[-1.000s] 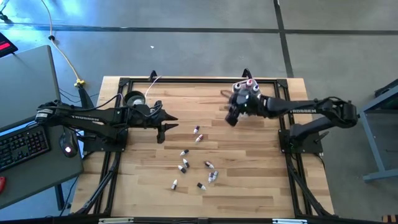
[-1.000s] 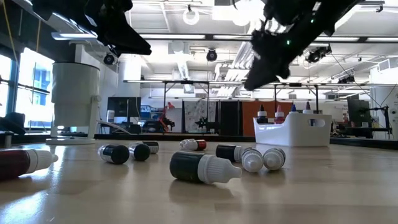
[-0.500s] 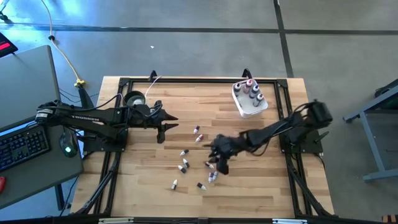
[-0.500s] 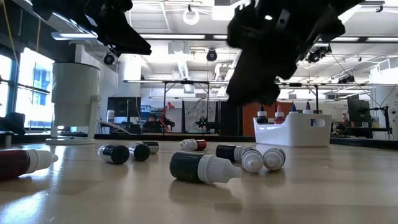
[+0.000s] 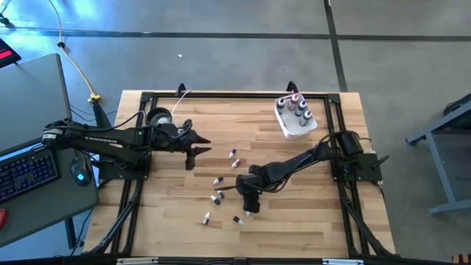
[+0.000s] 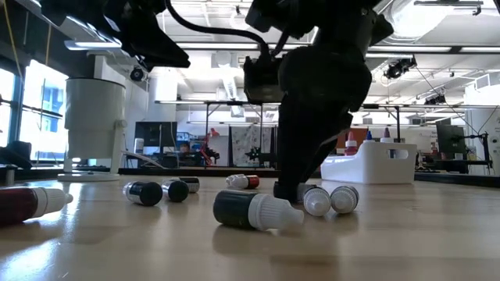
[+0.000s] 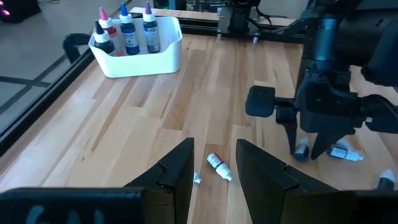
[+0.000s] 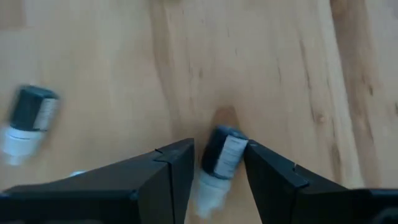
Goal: Pick & Place food coloring
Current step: Put the bottom right small black food coloring bottle into the white bin
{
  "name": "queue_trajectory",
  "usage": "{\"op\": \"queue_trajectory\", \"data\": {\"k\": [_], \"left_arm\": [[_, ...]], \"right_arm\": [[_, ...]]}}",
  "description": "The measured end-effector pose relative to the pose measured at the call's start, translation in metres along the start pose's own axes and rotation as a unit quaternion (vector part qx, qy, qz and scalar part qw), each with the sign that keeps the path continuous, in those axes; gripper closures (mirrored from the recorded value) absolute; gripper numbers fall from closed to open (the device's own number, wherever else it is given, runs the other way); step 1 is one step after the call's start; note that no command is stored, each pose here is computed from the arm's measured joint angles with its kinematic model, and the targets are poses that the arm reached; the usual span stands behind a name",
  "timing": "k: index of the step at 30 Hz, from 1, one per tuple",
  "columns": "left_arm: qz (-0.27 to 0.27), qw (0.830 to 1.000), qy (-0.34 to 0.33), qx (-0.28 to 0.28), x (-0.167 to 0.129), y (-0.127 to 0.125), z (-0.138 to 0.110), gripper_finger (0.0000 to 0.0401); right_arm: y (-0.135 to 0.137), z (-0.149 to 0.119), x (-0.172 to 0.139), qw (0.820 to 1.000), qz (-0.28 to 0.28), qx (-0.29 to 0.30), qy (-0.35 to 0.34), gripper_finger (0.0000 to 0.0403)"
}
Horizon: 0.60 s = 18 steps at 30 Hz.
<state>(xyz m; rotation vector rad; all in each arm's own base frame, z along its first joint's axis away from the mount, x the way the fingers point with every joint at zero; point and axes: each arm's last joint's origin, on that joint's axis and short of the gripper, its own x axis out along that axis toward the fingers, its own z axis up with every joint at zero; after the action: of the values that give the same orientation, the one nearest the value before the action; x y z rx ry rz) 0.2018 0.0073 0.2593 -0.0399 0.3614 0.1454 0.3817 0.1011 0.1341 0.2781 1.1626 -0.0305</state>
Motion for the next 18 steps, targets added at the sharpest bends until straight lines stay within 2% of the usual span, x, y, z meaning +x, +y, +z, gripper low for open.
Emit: {"op": "queue_trajectory", "data": {"k": [5, 12, 16, 18], "left_arm": [[-0.002, 1.0, 0.0, 0.0, 0.0, 0.0, 0.0, 0.0284], [-0.002, 1.0, 0.0, 0.0, 0.0, 0.0, 0.0, 0.0284], [-0.002, 1.0, 0.0, 0.0, 0.0, 0.0, 0.0, 0.0284], [-0.001, 1.0, 0.0, 0.0, 0.0, 0.0, 0.0, 0.0284]], "right_arm": [[-0.001, -0.002, 0.001, 1.0, -0.004, 0.0, 0.012, 0.0283], [-0.009, -0.001, 0.001, 1.0, -0.015, -0.002, 0.019, 0.0342], [-0.015, 0.006, -0.009, 1.0, -0.006, 0.004, 0.026, 0.0342], [-0.021, 0.011, -0.023, 0.999, -0.023, -0.001, 0.035, 0.0334]]}}
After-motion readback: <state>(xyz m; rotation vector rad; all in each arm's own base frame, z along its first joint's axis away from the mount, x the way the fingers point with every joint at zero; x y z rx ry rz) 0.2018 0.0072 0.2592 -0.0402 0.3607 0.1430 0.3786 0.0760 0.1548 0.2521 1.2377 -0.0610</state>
